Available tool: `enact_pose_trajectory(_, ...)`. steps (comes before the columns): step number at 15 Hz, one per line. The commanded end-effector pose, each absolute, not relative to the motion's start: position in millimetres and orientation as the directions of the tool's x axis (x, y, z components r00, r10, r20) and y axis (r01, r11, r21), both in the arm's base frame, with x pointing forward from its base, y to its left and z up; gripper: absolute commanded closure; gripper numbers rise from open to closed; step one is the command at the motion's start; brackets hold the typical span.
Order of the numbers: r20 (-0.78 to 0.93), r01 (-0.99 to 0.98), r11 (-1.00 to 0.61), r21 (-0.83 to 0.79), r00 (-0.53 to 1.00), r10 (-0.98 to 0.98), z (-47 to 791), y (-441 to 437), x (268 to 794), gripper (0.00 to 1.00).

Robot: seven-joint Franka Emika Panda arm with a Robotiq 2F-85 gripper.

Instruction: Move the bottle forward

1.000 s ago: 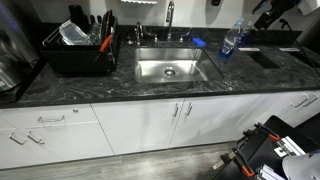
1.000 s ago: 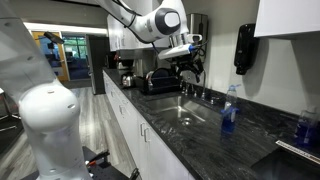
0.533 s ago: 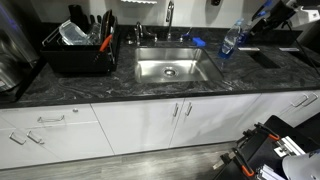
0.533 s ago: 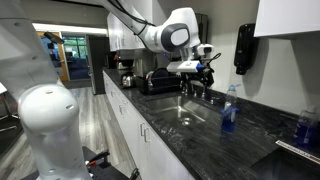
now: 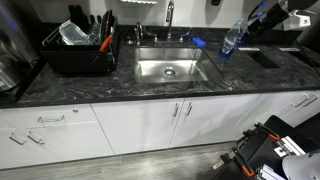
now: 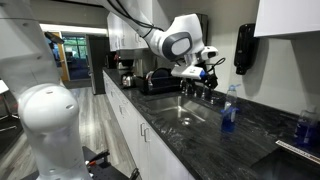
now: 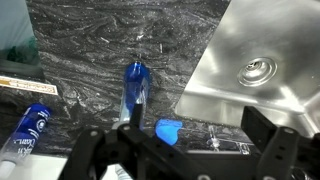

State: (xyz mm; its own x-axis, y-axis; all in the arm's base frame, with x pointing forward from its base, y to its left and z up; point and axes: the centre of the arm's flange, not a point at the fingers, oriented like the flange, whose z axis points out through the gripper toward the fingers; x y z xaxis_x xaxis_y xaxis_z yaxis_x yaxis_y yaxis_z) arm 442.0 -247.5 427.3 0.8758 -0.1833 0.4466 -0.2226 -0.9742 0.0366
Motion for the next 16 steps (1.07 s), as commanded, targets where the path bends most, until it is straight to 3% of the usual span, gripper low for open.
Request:
enact_pose_trajectory(1,0.494,-0.179,-0.983,0.041,0.859,-0.136,419,-262,444,0.0)
enact_pose_trajectory(16,0.618,-0.19,-0.978,0.086,0.78,-0.097,394,-314,463,0.0)
